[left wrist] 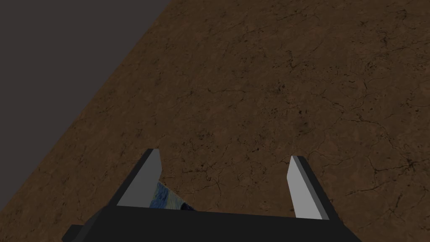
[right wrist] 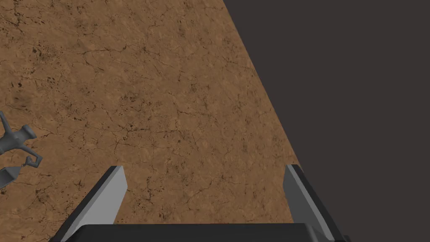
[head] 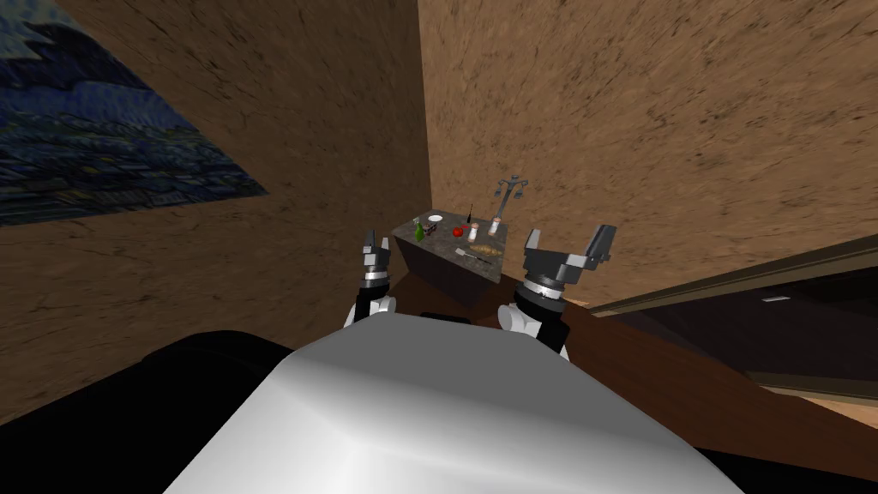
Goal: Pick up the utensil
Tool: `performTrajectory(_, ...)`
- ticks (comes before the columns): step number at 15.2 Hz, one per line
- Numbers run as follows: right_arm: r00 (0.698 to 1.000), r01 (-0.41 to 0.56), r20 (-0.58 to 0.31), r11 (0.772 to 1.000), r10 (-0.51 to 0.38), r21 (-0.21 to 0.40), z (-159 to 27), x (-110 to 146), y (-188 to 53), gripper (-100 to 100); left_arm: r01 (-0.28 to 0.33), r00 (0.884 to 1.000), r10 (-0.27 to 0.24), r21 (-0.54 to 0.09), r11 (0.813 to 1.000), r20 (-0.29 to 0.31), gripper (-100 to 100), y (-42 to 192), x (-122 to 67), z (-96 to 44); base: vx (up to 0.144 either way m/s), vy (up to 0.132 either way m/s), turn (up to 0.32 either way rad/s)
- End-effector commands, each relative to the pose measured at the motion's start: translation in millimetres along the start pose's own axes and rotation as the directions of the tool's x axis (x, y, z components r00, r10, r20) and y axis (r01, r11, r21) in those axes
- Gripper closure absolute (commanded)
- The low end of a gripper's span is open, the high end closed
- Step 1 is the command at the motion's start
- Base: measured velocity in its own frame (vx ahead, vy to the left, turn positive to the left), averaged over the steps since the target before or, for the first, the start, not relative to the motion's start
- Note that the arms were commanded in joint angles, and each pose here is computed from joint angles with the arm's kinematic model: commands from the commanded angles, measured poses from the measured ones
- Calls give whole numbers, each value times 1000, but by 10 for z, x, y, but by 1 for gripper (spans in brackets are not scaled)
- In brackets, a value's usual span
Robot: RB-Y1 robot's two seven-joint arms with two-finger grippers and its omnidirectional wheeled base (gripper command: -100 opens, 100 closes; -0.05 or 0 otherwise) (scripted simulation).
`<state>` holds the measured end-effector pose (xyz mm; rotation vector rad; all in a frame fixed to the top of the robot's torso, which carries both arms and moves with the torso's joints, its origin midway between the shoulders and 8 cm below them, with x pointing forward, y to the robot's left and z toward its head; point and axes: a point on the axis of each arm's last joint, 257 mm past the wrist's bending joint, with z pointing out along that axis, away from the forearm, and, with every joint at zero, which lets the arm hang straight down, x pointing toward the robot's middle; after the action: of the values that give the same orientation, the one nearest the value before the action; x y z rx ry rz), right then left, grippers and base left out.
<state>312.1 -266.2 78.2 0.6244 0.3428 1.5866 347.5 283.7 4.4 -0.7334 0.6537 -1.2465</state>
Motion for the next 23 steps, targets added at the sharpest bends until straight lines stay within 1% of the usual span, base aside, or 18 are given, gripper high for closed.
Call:
performTrajectory(1,999,14,-46,1000,-13,27,-39,62,-71,-100,0,1000,0,0,1000,0,0,0,0,0,0,13,19)
performTrajectory(2,999,14,-47,1000,-13,27,-39,64,-71,-100,0,1000,0,0,1000,0,0,0,0,0,-2,21,22)
performTrajectory(5,993,41,-112,996,-32,78,-137,146,-221,-100,0,1000,0,0,1000,0,0,0,0,0,-5,43,26)
performTrajectory(6,992,44,-122,996,-34,80,-141,159,-225,-100,0,1000,0,0,1000,0,0,0,0,0,-5,47,26)
performTrajectory(7,988,60,-150,992,-43,110,-212,189,-320,-100,0,1000,0,0,1000,0,0,0,0,0,-2,53,42)
performTrajectory(8,985,64,-165,992,-45,113,-219,205,-326,-100,0,1000,0,0,1000,0,0,0,0,0,-5,49,33)
performTrajectory(9,981,81,-188,986,-53,146,-305,226,-431,-100,0,1000,0,0,1000,0,0,0,0,0,-5,62,50)
performTrajectory(10,976,88,-209,985,-55,150,-316,248,-439,-100,0,1000,0,0,1000,0,0,0,0,0,-6,65,42)
performTrajectory(11,971,107,-231,977,-62,185,-420,262,-554,-100,0,1000,0,0,1000,0,0,0,0,0,-7,68,57)
performTrajectory(13,964,116,-257,975,-65,189,-436,288,-564,-100,0,1000,0,0,1000,0,0,0,0,0,1,59,25)
performTrajectory(14,954,142,-291,963,-72,228,-567,305,-689,-100,0,1000,0,0,1000,0,0,0,0,0,1,63,44)
performTrajectory(15,949,148,-307,962,-72,230,-579,318,-695,-100,0,1000,0,0,1000,0,0,0,0,0,-1,67,52)
performTrajectory(16,940,173,-331,948,-77,269,-722,321,-821,-100,0,1000,0,0,1000,0,0,0,0,0,-3,86,84)
performTrajectory(18,930,184,-358,945,-78,272,-745,340,-830,-100,0,1000,0,0,1000,0,0,0,0,0,-3,67,33)
performTrajectory(19,917,215,-390,926,-81,311,-916,337,-959,-100,0,1000,0,0,1000,0,0,0,0,0,0,64,50)
performTrajectory(21,908,224,-412,923,-81,313,-936,349,-965,-100,0,1000,0,0,1000,0,0,0,0,0,5,66,40)
performTrajectory(22,892,258,-445,900,-82,352,-1129,336,-1091,-100,0,1000,0,0,1000,0,0,0,0,0,7,70,57)
performTrajectory(23,882,267,-464,897,-80,352,-1149,344,-1096,-100,0,1000,0,0,1000,0,0,0,0,0,3,75,65)
